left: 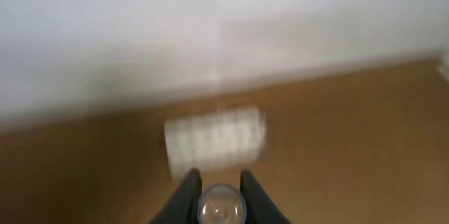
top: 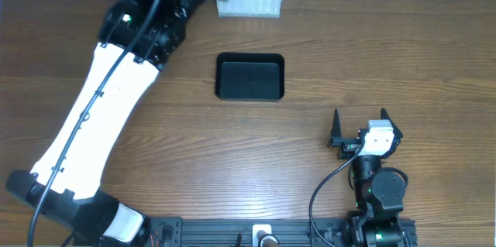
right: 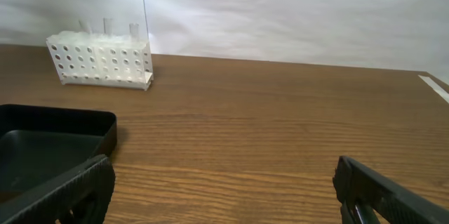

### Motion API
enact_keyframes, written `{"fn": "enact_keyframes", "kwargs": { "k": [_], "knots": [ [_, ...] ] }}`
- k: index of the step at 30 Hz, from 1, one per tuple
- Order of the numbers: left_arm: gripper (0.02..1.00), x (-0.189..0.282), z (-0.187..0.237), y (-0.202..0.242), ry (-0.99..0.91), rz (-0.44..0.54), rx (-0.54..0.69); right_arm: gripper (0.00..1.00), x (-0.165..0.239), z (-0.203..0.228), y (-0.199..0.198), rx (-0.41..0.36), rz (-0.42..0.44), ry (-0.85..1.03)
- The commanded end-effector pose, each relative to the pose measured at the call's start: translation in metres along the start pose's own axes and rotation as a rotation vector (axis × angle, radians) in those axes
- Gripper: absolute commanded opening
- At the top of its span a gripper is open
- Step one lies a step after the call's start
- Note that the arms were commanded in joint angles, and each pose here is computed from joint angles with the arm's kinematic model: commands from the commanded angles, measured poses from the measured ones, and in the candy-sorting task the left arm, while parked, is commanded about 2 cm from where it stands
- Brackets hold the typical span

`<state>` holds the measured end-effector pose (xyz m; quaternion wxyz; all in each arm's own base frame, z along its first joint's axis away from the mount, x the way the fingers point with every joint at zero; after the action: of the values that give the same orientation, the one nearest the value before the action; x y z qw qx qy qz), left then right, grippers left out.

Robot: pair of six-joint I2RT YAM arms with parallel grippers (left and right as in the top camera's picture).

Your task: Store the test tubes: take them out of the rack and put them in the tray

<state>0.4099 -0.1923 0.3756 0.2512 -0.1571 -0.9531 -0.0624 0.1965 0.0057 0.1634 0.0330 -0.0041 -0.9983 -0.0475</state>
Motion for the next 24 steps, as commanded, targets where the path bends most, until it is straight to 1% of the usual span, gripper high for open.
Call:
{"fn": "enact_keyframes", "kwargs": {
  "k": [1, 4, 8, 24],
  "knots": [
    [0.119, -0.045, 0.081, -0.013, 0.327, -0.09, 0.16, 0.993, 0.0, 0.001, -0.003, 0.004, 0.018, -0.003],
    [0.117, -0.055, 0.117, -0.016, 0.48, -0.138, 0.185, 0.991, 0.0, 0.001, -0.003, 0.004, 0.018, -0.003],
    [0.115, -0.068, 0.147, -0.021, 0.595, -0.179, 0.195, 0.993, 0.0, 0.001, -0.003, 0.004, 0.018, -0.003],
    [0.13, -0.127, 0.204, -0.026, 0.721, -0.211, 0.162, 0.993, 0.0, 0.001, -0.003, 0.004, 0.018, -0.003]
  ]
}}
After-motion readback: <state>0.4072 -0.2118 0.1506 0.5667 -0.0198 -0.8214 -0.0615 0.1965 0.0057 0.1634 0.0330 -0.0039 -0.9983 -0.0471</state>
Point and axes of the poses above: each gripper's point midway between its finger pads, its own x axis back along the fingers, its own y axis along the line the jaws close on, z = x × y, the point moved 5 cm from there along x, back along the fingers, and after that the axes turned 9 degrees about -x, right-handed, at the moved point
